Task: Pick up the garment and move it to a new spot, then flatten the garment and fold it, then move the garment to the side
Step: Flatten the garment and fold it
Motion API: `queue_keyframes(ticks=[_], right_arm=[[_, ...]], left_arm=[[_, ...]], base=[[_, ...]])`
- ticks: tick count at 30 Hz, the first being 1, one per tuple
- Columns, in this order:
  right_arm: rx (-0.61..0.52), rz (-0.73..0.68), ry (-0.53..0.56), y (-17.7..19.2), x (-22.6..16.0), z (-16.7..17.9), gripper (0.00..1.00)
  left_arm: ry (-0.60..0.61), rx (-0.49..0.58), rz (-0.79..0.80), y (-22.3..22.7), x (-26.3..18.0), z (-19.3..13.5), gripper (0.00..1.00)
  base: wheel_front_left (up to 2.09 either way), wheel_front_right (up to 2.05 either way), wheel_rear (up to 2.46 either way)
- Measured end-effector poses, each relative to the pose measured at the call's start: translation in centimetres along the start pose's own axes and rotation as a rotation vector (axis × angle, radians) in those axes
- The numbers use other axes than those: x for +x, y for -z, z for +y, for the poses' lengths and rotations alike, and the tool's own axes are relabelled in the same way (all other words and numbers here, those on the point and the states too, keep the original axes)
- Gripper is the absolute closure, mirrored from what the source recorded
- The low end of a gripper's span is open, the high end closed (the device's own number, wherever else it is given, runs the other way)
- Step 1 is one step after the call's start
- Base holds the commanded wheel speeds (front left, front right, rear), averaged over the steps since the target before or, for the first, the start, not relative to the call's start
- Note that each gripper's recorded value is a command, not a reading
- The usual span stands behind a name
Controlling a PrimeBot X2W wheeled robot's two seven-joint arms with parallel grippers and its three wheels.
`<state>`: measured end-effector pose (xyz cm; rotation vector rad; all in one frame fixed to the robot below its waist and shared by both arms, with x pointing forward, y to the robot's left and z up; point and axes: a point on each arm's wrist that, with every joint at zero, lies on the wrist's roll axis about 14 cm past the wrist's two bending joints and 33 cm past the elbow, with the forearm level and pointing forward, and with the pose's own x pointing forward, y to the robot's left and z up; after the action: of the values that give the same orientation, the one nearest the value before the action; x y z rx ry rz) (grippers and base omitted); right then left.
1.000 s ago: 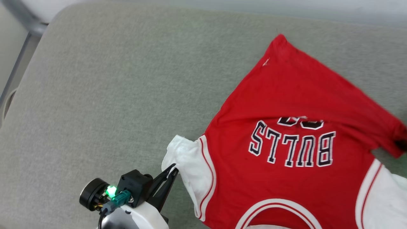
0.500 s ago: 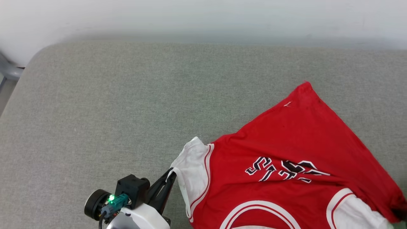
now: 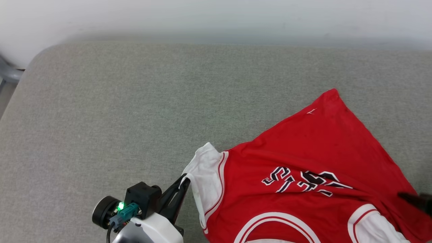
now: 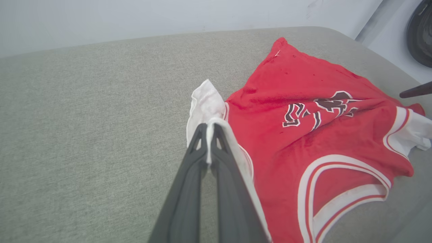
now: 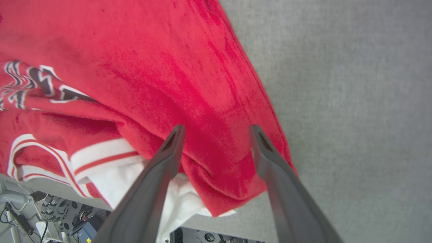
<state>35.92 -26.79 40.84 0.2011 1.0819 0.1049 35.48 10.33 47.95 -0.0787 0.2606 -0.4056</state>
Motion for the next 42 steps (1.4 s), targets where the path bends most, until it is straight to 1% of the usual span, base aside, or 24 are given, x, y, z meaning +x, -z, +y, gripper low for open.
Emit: queue_keyframes(ticks=[2, 7, 10, 14, 21, 26, 29, 32, 35, 42], right_arm=[[-0.030, -0.033, -0.029, -2.2, -0.2, 1.2, 0.00], [-0.152, -0.073, -0.062, -7.1, 0.1, 4.3, 0.00], [-0.201, -0.080, -0.088, -9.4, 1.1, 6.4, 0.00], [-0.253, -0.054, -0.078, -11.7, 3.3, 7.9, 0.00], [-0.299, 0.021, -0.042, -13.7, 8.2, 9.0, 0.00], [-0.311, 0.069, -0.018, -14.3, 11.4, 9.3, 0.00], [-0.313, 0.092, -0.023, -14.3, 12.9, 9.7, 0.00], [-0.316, 0.091, -0.027, -14.8, 13.9, 10.1, 0.00], [-0.329, 0.117, -0.011, -14.5, 15.0, 9.8, 0.00], [-0.344, 0.119, -0.012, -14.9, 16.2, 10.1, 0.00]], left_arm=[[-0.002, 0.003, -0.005, -0.2, 0.0, 0.1, 1.00], [0.002, 0.008, -0.012, -0.6, 0.2, 0.0, 1.00], [-0.005, -0.001, -0.006, -0.5, 0.3, 0.1, 1.00], [-0.016, -0.006, 0.010, 0.0, 0.8, 0.6, 1.00], [-0.058, -0.026, 0.027, 0.8, 1.3, 1.7, 1.00], [-0.089, -0.036, 0.052, 1.7, 1.5, 2.5, 1.00], [-0.098, -0.036, 0.060, 2.0, 1.6, 2.9, 1.00], [-0.113, -0.036, 0.063, 2.2, 1.8, 3.3, 1.00], [-0.128, -0.042, 0.070, 2.6, 1.8, 3.7, 1.00], [-0.145, -0.051, 0.094, 3.6, 1.8, 4.2, 1.00]], base=[[0.00, 0.00, 0.00], [0.00, 0.00, 0.00], [0.00, 0.00, 0.00], [0.00, 0.00, 0.00], [0.00, 0.00, 0.00], [0.00, 0.00, 0.00], [0.00, 0.00, 0.00], [0.00, 0.00, 0.00], [0.00, 0.00, 0.00], [0.00, 0.00, 0.00]])
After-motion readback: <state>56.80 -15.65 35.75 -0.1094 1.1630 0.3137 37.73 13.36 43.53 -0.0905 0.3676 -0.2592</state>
